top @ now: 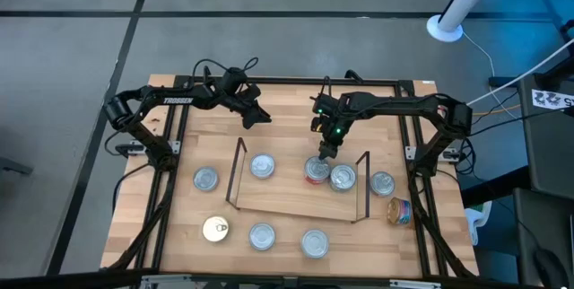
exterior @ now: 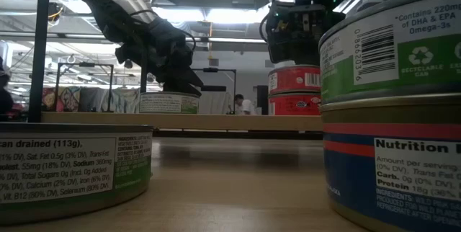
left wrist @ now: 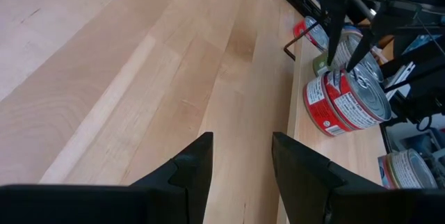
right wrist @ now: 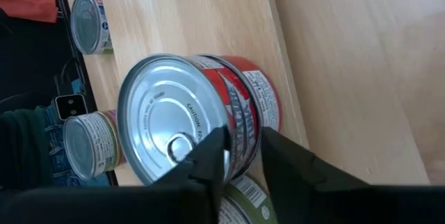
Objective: Stack canned seafood by type on shelf
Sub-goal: Stack the red tuna can on top of the red tuna can on the shelf, then stack the green white tuna on top of the green white tuna can on the shelf
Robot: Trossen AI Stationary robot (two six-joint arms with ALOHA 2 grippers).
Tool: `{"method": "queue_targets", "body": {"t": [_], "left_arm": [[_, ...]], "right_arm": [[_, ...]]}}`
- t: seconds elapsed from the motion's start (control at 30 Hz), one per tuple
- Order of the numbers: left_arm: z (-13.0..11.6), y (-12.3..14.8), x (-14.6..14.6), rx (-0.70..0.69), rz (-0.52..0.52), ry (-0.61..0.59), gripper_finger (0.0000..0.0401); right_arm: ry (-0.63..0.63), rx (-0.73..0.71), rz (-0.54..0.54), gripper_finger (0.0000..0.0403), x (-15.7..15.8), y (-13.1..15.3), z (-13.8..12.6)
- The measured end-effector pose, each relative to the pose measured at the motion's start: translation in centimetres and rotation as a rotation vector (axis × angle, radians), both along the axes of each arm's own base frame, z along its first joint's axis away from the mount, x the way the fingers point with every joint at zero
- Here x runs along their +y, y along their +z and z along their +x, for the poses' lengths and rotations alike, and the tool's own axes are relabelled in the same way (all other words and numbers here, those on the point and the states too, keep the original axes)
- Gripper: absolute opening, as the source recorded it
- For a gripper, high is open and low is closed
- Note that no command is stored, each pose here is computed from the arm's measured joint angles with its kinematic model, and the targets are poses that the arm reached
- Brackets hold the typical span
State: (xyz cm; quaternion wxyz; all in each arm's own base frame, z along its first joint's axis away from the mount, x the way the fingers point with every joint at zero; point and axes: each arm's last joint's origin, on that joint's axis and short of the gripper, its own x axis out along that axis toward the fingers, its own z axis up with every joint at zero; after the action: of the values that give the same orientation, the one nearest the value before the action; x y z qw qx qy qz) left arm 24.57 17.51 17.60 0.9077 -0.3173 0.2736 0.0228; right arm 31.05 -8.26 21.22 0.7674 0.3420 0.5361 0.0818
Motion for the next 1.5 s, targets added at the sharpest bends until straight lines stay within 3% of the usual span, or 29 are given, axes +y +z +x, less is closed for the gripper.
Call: {"method": "queue_targets", "body": {"t": [0.2,0.43,0.83,1.03,1.13,1.33,1.5], "left_arm": [[0.1,0.1,0.0,-0.012,0.029,-0.014,0.0143],[0.1,1.2,0.1,-0.07,0.078,-0.014,0.0143],[-2.3,7.6,-2.3,-0.218,0.242,-0.022,0.0143],[-4.9,10.0,-5.6,-0.118,0.364,0.013,0.0143],[-6.7,10.5,-7.1,-0.034,0.364,0.055,0.0143],[-9.7,10.4,-9.3,0.138,0.248,0.146,0.0143],[-11.5,9.1,-10.4,0.357,0.089,0.22,0.0143]], "right_arm": [[0.0,0.0,-0.001,0.0141,0.0,0.0,0.0],[-0.004,-0.002,-0.017,0.0145,0.0,0.1,-0.1],[-0.03,-0.07,-0.121,0.0145,-0.3,3.9,0.0],[-0.029,-0.151,-0.195,0.0144,-0.2,6.4,-0.6],[-0.033,-0.175,-0.222,0.0144,-0.1,7.2,-1.1],[-0.008,-0.245,-0.258,0.0144,-0.1,7.8,-1.0],[-0.005,-0.29,-0.275,0.0144,-0.2,8.0,-0.6]]}}
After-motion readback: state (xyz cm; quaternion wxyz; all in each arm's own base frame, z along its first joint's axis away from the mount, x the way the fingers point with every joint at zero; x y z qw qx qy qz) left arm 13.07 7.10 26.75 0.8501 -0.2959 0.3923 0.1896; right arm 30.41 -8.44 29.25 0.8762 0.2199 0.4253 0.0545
